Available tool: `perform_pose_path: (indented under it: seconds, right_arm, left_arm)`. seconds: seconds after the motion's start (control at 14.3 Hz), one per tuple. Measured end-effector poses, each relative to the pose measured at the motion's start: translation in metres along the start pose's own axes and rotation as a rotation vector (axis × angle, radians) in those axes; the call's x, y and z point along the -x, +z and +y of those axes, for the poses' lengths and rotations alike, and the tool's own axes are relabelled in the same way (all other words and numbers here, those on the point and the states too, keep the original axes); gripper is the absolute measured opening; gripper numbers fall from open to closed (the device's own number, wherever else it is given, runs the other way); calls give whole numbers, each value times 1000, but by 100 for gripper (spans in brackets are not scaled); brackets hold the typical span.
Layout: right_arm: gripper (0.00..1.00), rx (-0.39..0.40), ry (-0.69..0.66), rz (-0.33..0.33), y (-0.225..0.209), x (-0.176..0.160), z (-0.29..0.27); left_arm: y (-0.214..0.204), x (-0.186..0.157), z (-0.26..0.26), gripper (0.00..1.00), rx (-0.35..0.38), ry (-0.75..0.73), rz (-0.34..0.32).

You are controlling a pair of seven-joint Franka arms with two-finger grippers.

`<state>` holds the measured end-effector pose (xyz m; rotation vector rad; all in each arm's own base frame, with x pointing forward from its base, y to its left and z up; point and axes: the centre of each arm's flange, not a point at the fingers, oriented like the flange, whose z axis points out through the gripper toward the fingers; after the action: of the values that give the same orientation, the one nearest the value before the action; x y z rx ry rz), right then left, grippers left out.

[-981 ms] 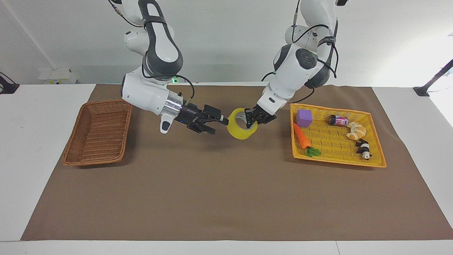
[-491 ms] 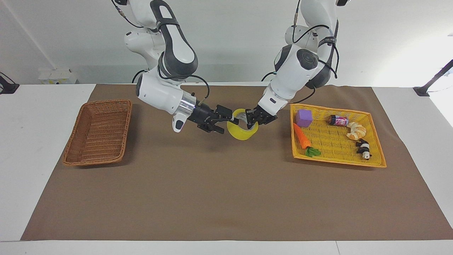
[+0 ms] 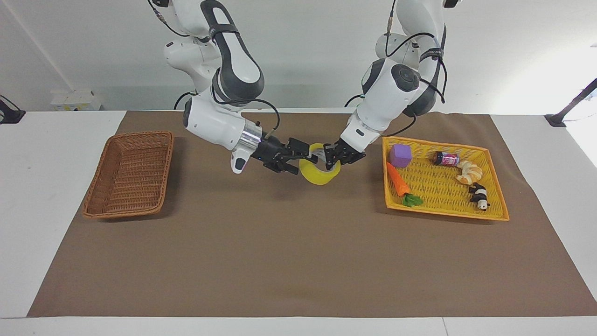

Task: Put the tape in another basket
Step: 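Close the right gripper on the tape rim beside the left gripper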

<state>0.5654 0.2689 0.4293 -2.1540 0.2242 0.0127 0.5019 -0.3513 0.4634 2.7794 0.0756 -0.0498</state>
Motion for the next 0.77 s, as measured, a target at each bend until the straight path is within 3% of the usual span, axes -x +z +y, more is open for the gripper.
perform_pose_path:
  seconds: [0.63, 0.77]
  right_arm:
    - [96, 2, -3, -19, 9, 8, -5]
    - [81, 2, -2, -18, 9, 7, -5]
  left_arm:
    - [0, 0, 0, 22, 0, -1, 0]
    - [0, 0, 0, 22, 0, -1, 0]
